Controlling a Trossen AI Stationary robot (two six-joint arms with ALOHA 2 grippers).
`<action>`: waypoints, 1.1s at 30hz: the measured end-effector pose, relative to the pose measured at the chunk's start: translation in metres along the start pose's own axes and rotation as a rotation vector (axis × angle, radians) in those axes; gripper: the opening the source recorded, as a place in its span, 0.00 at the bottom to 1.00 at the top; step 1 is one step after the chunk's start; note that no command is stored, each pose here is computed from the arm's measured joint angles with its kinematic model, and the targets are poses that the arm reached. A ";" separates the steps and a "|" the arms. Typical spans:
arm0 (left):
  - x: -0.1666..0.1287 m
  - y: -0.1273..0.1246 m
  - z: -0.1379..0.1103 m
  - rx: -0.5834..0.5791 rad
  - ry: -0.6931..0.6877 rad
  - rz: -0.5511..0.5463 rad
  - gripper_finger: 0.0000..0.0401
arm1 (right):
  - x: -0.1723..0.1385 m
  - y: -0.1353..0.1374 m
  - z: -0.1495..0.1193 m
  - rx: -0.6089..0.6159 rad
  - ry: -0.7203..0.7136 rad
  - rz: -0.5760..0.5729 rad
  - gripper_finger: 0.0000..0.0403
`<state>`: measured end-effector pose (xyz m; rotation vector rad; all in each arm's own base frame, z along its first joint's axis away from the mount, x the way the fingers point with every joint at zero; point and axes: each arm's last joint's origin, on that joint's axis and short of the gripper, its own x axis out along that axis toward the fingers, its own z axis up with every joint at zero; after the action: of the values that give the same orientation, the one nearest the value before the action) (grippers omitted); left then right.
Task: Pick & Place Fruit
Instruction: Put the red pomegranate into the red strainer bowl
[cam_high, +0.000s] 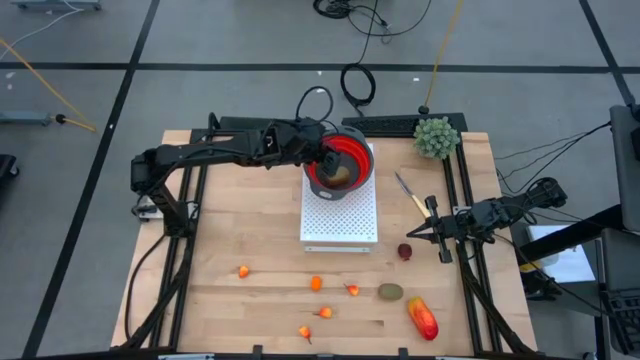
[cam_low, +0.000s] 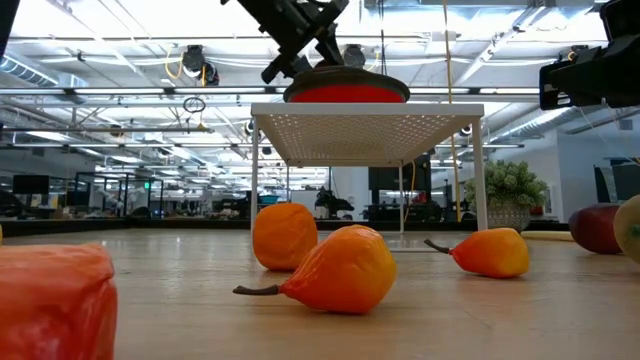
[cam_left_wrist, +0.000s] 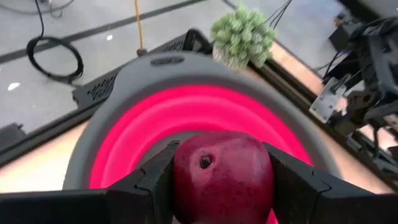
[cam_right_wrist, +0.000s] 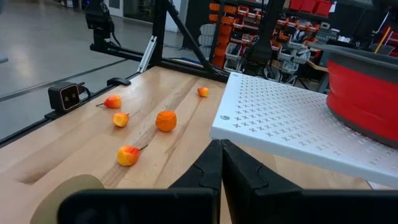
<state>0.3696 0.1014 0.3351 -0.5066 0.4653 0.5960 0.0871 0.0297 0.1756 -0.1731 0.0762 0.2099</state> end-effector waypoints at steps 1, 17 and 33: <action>0.001 0.001 0.000 -0.004 0.002 0.003 0.50 | 0.000 0.000 0.000 0.000 0.000 0.000 0.00; 0.023 0.005 -0.002 -0.031 -0.013 0.008 0.50 | 0.000 0.000 0.000 0.003 0.000 0.000 0.00; 0.037 0.007 -0.011 0.001 0.032 0.032 0.50 | 0.000 0.000 0.000 0.004 0.000 0.000 0.00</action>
<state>0.3898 0.1153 0.3039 -0.5092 0.5047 0.6188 0.0871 0.0297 0.1756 -0.1696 0.0763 0.2098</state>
